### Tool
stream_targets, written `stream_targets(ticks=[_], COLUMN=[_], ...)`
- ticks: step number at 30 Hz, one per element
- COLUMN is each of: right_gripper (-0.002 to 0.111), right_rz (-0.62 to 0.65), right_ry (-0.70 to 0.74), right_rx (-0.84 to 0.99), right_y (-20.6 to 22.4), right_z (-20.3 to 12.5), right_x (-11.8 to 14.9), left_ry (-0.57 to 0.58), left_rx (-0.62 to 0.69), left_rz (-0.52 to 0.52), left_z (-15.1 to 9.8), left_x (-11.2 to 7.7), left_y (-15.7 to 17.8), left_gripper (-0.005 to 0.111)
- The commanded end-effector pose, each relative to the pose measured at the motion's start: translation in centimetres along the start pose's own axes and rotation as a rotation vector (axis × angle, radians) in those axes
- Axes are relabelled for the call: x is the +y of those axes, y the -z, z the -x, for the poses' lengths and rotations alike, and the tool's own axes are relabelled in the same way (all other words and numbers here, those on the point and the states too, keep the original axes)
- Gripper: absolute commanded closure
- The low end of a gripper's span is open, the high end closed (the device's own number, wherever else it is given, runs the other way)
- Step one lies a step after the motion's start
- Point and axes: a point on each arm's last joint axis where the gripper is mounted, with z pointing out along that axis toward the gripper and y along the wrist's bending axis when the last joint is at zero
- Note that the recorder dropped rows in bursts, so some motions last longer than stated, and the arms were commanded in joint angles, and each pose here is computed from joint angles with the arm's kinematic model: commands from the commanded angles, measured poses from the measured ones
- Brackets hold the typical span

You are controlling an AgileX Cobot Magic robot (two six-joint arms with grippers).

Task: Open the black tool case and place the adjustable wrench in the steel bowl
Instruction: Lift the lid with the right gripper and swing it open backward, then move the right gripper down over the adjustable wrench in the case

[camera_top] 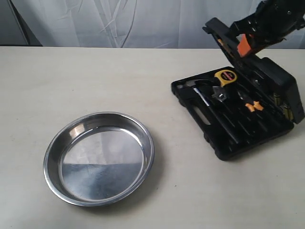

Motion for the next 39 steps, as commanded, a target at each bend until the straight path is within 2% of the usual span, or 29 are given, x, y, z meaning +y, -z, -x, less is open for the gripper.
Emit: stream_targets(ticks=[1, 3, 7, 15, 27, 31, 39], right_gripper=[0.109, 0.109, 0.109, 0.109, 0.109, 0.109, 0.109], right_rz=[0.099, 0.079, -0.116, -0.274, -0.623, -0.731, -0.804], right_ry=[0.026, 0.014, -0.063, -0.055, 0.002, -0.038, -0.039], right_rx=[-0.041, -0.036, -0.025, -0.082, 0.033, 0.035, 0.054], right_y=[0.2, 0.2, 0.5, 3.2, 5.2, 4.9, 2.6], right_z=[0.6, 0.6, 0.4, 1.7, 1.0, 1.2, 1.7], right_x=[2.2, 2.1, 0.3, -0.7, -3.4, -4.4, -5.9], left_ry=[-0.001, -0.001, -0.001, -0.001, -0.001, -0.001, -0.001], left_rx=[-0.021, -0.021, -0.021, -0.021, -0.021, -0.021, -0.021], left_rz=[0.002, 0.002, 0.002, 0.002, 0.002, 0.002, 0.002], left_z=[0.3, 0.3, 0.3, 0.3, 0.3, 0.3, 0.3], left_x=[0.0, 0.0, 0.0, 0.0, 0.0, 0.0, 0.0], left_y=[0.1, 0.1, 0.1, 0.1, 0.1, 0.1, 0.1], left_gripper=[0.107, 0.107, 0.107, 0.107, 0.107, 0.107, 0.107])
